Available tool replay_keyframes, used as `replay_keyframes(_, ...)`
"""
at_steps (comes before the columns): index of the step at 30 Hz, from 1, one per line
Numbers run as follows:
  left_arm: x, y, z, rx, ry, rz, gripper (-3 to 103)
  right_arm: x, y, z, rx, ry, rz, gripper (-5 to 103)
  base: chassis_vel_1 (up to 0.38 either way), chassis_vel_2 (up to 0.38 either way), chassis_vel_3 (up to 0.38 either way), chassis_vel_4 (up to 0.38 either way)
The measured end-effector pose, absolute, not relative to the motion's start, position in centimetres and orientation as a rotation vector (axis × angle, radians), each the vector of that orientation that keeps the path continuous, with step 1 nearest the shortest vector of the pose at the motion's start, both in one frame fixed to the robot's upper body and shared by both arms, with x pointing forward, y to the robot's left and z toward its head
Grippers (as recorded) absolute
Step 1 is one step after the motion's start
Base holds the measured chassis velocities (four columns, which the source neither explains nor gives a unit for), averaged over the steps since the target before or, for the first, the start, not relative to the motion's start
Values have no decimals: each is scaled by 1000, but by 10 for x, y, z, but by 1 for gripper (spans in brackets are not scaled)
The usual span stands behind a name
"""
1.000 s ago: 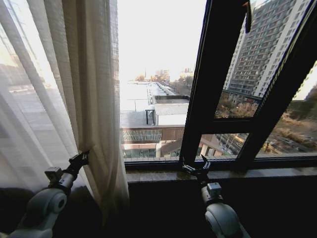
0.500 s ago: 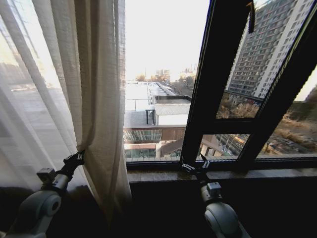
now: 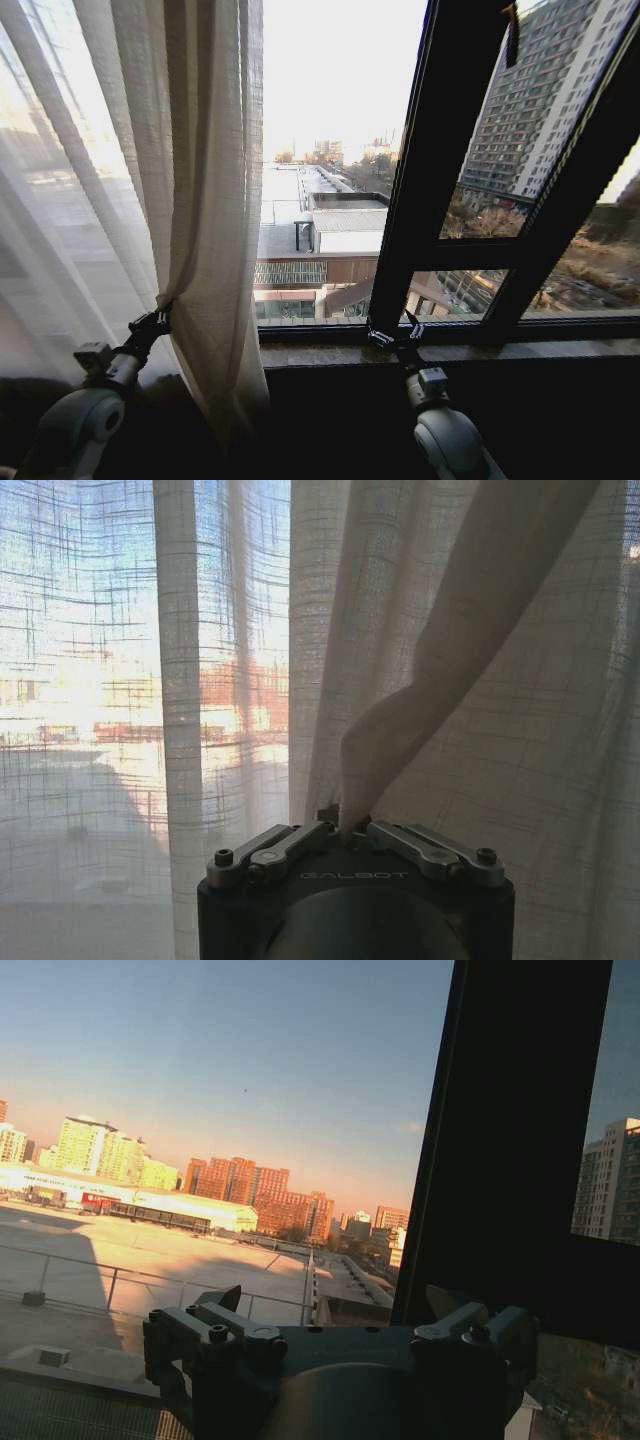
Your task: Open the curtains by pulling them apart, changing their state from closed to fully open.
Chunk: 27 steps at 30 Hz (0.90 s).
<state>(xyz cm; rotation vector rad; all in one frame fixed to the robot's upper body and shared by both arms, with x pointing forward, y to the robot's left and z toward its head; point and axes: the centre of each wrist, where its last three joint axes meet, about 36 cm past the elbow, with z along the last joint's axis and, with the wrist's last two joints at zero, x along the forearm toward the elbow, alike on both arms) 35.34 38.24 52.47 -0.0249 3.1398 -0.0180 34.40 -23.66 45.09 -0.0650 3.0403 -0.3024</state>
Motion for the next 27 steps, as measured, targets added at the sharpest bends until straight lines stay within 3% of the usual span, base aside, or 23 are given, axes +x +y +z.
replay_keyframes(10, 353, 380, 523, -26, 3139, -33, 0, 346, -239, 447, -65, 3022, -293, 100, 197, 206, -200, -212)
replay_keyframes(20, 354, 380, 520, -65, 3142, -52, 0, 347, -240, 446, -68, 3022, -298, 100, 10, 7, -13, -10)
replay_keyframes(27, 369, 418, 527, -706, 3079, -51, 0, 350, -240, 446, -88, 3017, -305, 100, -9, -14, 10, 15)
